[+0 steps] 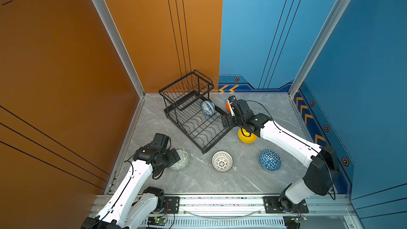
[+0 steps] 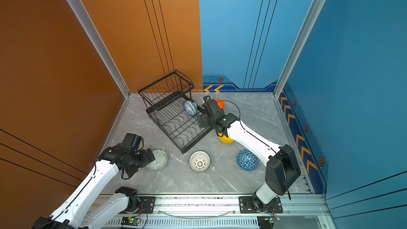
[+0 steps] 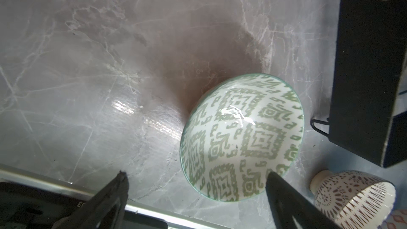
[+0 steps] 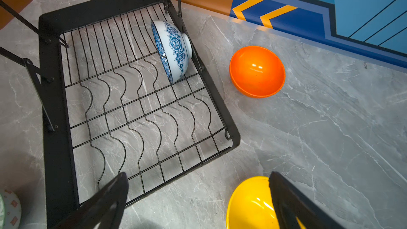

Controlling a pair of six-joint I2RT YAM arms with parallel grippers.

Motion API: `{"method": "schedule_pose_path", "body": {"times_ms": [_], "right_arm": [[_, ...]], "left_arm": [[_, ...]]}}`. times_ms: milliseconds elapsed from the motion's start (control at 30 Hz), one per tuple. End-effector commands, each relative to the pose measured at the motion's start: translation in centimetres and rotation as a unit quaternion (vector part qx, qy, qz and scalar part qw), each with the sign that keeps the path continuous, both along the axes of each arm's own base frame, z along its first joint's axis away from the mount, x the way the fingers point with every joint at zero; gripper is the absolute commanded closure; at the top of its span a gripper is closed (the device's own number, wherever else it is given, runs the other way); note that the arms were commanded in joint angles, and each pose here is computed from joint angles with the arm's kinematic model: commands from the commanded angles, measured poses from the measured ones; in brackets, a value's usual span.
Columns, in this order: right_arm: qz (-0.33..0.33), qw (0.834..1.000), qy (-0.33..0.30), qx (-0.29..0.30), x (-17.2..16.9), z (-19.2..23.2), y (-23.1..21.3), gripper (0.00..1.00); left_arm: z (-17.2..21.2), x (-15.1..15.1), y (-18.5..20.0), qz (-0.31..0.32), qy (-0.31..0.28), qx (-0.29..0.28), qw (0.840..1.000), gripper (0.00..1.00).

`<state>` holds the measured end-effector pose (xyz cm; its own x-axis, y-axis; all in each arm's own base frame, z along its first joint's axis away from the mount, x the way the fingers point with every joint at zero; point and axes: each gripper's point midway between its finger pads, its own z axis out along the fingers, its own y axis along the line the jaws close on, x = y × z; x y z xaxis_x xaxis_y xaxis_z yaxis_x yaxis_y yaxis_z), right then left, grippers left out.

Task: Load the bowls into the dish rack
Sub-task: 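Withdraw the right gripper from the rack while the left gripper reaches the green-patterned bowl, then close the left gripper on the rim of the green-patterned bowl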

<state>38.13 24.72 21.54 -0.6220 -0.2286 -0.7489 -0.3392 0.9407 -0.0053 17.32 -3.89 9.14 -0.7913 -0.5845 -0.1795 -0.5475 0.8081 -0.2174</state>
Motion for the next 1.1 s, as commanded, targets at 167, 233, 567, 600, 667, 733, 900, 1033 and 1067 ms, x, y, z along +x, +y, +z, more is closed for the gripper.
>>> {"method": "schedule_pose_path", "body": {"times_ms": [167, 233, 567, 600, 667, 733, 900, 1033, 1067], "right_arm": [[-0.006, 1.000, 0.009, 0.018, -0.1, -0.4, 0.0, 0.00], [-0.007, 1.000, 0.010, 0.015, -0.1, -0.6, -0.1, 0.00], [-0.012, 1.000, 0.014, 0.010, 0.1, -1.0, -0.2, 0.00], [-0.013, 1.000, 0.015, 0.010, 0.1, -1.1, -0.2, 0.00], [-0.013, 1.000, 0.016, 0.011, 0.1, -1.1, -0.2, 0.00], [-0.014, 1.000, 0.015, 0.013, 0.1, -1.0, -0.2, 0.00], [-0.017, 1.000, 0.017, 0.015, 0.1, -1.1, -0.2, 0.00], [-0.014, 1.000, 0.021, 0.015, -0.1, -1.4, 0.1, 0.00], [-0.012, 1.000, 0.022, 0.015, -0.1, -1.5, 0.2, 0.00]], "left_arm": [[-2.0, 2.2, 0.4, 0.032, -0.023, 0.004, 0.999, 0.12], [-2.7, 2.3, 0.2, 0.026, -0.011, 0.003, 1.000, 0.21], [-4.1, 2.5, 0.1, 0.021, -0.014, -0.011, 1.000, 0.60], [-4.2, 2.5, -0.1, 0.018, -0.011, -0.015, 1.000, 0.65], [-4.4, 2.5, -0.2, 0.012, -0.005, -0.015, 1.000, 0.70], [-4.5, 2.5, -0.2, 0.010, -0.006, -0.014, 1.000, 0.74], [-4.3, 2.7, 0.0, 0.014, -0.022, -0.011, 1.000, 0.83], [-4.3, 3.1, -0.2, 0.017, -0.033, -0.023, 0.999, 0.99], [-4.3, 3.2, -0.1, 0.019, -0.035, -0.026, 0.999, 1.00]]}}
